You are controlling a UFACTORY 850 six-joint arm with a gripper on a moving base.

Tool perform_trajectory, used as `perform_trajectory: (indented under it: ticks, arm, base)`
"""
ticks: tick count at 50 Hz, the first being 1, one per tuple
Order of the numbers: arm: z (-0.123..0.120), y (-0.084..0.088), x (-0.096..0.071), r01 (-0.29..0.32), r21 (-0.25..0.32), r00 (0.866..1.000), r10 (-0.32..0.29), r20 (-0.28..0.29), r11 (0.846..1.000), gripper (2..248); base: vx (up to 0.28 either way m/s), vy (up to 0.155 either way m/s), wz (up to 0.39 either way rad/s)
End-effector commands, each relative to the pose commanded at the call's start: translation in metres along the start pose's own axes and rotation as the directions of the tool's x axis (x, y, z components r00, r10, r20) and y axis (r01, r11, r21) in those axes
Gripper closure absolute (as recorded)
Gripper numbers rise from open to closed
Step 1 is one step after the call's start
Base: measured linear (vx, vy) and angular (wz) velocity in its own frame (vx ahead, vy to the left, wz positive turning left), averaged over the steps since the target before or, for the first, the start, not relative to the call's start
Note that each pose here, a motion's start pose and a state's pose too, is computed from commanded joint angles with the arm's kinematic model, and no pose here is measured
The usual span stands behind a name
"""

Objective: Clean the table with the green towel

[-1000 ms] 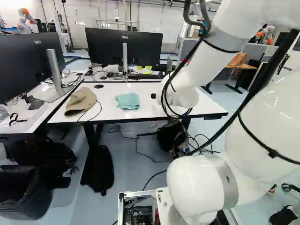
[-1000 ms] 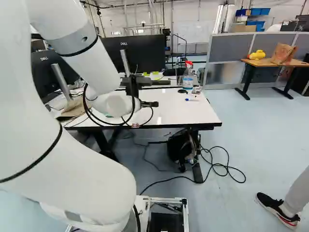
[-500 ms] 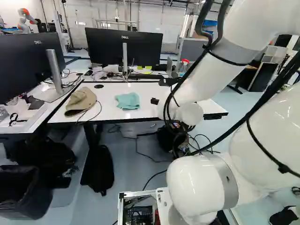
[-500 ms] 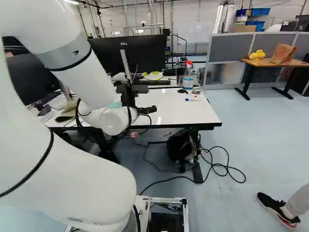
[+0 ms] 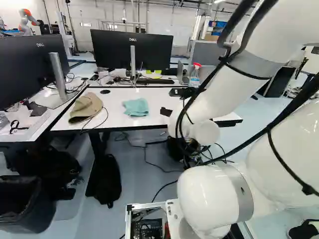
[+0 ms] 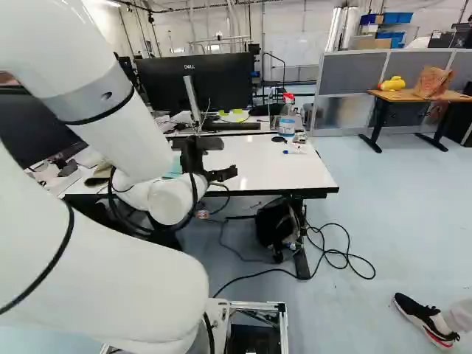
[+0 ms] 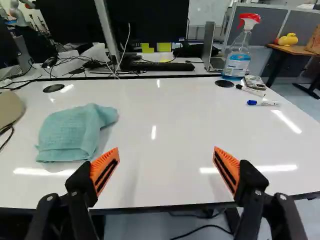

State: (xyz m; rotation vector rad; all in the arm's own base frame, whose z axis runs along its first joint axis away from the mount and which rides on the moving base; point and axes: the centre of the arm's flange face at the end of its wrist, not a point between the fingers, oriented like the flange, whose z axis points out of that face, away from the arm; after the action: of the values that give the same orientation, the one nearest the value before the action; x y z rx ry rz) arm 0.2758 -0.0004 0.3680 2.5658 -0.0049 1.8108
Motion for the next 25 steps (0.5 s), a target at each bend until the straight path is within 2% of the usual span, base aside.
perform_trajectory:
  ticks: [25]
  arm:
    - [-0.0044,-0.0004,-0.0041,0.002,0.003,1.0,-0.002,-0.01,1.0,3]
  base:
    - [0.0,0.0,0.0]
